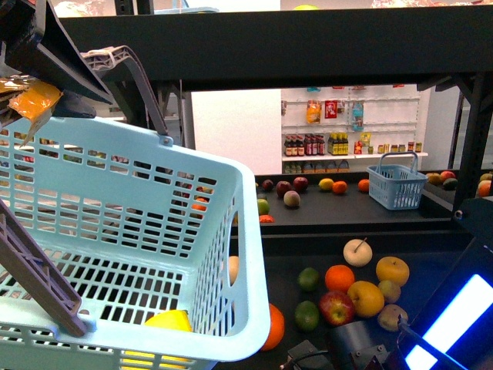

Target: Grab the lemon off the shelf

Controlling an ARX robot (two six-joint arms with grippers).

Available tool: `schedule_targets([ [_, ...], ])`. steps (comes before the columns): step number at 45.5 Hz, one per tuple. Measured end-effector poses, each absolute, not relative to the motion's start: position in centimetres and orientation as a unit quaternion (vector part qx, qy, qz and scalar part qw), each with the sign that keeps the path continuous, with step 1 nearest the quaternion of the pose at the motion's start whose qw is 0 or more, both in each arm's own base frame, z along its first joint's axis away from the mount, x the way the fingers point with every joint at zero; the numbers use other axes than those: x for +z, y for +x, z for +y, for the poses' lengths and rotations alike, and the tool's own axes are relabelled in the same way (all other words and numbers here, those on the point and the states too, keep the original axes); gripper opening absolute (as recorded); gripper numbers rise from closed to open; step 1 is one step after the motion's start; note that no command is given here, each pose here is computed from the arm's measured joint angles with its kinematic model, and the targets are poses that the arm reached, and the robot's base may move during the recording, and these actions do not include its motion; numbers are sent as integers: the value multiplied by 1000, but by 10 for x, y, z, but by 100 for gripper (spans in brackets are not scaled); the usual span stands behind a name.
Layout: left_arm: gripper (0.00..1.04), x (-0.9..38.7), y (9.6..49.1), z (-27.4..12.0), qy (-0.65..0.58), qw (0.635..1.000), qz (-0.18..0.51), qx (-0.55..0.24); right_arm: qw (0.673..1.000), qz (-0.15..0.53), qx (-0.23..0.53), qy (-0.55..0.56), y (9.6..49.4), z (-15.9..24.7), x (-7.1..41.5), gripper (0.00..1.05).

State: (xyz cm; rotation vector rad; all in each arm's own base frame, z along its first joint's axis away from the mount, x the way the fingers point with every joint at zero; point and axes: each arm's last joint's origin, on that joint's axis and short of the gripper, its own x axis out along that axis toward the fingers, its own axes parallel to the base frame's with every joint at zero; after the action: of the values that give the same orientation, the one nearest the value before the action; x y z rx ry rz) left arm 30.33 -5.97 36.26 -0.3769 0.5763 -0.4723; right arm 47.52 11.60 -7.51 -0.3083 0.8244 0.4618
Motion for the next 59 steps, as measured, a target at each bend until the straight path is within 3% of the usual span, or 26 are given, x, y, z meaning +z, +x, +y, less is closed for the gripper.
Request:
schedule_targets([
  [12, 19, 363, 303, -60, -183, 914, 280, -230, 882, 391, 212, -155, 488, 122, -84, 96],
  [19, 19, 363, 303, -60, -183, 914, 280, -229, 887, 382, 203, -158, 494, 122, -81, 80],
  [38, 19, 363, 303, -60, -183, 914, 280, -229, 892, 385, 186, -148, 490, 103, -63, 80],
  [39, 19, 363, 303, -60, -183, 914, 280, -229, 938, 293, 138, -123, 494, 38, 69, 80],
  [49, 19, 363, 303, -60, -183, 914, 280, -230, 957, 230, 139, -112, 479, 20, 160, 80],
  [59, 19, 363, 303, -60, -183, 914, 280, -230, 966, 140, 197, -95, 444, 45, 269, 80],
])
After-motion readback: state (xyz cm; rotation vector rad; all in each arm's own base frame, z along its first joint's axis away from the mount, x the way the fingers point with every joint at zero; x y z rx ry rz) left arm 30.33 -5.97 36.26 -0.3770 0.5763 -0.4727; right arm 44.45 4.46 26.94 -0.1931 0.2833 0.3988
